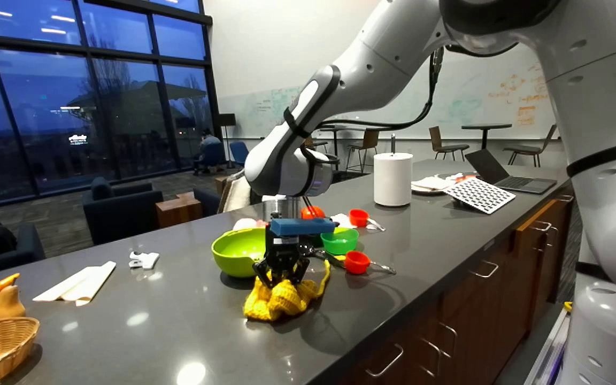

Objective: Use the cloth to wipe the surface of the counter

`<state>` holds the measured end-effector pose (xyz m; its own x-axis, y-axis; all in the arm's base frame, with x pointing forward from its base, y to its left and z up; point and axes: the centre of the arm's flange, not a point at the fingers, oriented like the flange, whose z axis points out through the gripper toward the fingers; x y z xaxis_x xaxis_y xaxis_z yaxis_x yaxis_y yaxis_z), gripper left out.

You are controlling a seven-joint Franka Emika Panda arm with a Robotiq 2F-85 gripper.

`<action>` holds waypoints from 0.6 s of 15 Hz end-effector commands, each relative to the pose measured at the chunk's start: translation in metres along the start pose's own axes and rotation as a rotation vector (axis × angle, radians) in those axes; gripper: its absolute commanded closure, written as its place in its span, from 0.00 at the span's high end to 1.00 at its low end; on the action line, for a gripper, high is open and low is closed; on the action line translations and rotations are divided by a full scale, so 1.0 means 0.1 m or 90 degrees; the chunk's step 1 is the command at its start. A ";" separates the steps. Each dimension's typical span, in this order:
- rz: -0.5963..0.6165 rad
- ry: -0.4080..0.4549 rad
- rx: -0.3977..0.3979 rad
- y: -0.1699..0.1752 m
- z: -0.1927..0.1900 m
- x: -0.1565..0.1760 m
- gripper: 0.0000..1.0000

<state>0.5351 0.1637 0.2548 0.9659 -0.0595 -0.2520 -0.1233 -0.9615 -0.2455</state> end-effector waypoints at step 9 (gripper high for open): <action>-0.128 -0.031 0.004 -1.04 0.24 -0.27 0.05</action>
<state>0.5160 0.2570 0.2627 0.9657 0.1072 -0.2364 0.0371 -0.9584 -0.2830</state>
